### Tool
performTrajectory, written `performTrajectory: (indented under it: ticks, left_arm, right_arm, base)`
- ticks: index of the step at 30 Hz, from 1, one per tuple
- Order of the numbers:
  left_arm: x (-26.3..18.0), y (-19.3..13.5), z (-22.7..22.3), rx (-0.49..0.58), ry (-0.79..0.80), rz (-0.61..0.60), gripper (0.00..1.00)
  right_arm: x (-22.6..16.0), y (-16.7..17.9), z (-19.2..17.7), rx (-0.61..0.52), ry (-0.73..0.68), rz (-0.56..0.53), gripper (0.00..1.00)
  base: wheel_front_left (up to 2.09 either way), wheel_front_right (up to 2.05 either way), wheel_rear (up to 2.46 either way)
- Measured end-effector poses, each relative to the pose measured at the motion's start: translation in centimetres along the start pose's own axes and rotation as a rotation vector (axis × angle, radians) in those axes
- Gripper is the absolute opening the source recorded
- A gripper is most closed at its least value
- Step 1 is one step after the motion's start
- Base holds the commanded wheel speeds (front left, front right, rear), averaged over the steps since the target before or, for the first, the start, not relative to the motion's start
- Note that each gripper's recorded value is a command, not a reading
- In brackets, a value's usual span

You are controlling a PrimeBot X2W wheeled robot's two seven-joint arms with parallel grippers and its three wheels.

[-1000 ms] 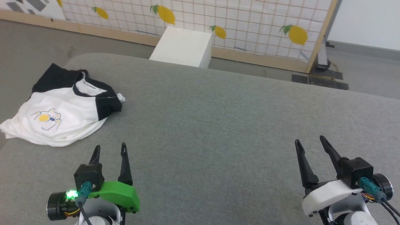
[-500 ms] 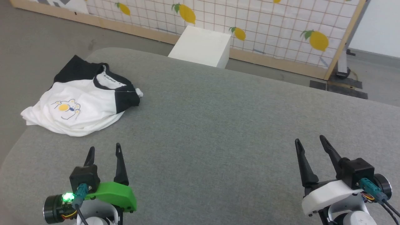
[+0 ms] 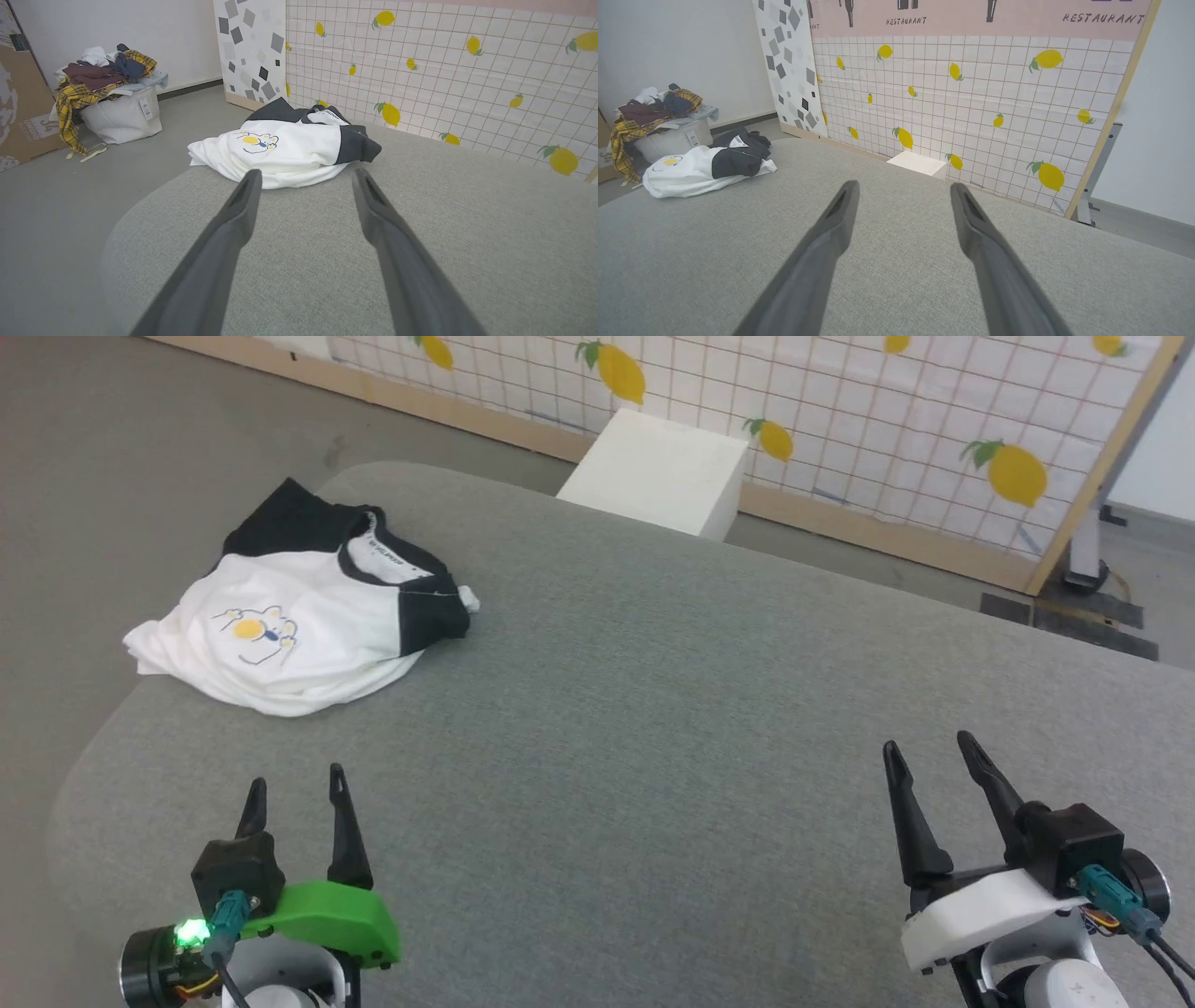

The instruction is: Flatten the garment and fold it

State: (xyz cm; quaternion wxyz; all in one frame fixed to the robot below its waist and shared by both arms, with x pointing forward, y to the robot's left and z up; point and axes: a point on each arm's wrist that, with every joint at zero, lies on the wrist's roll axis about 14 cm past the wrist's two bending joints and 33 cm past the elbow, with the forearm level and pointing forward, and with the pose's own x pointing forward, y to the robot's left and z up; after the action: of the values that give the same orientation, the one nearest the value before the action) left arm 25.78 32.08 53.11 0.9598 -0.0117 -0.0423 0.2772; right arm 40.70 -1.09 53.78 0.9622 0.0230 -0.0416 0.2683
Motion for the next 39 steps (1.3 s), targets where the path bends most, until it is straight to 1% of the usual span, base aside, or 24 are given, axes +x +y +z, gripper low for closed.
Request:
performTrajectory:
  ticks: [39]
  left_arm:
    - [-4.9, 9.4, -0.3, 0.005, -0.013, 0.322, 1.00]
  right_arm:
    - [4.1, 7.4, 0.1, 0.053, -0.049, 0.219, 1.00]
  base:
    - [0.00, 0.00, 0.00]
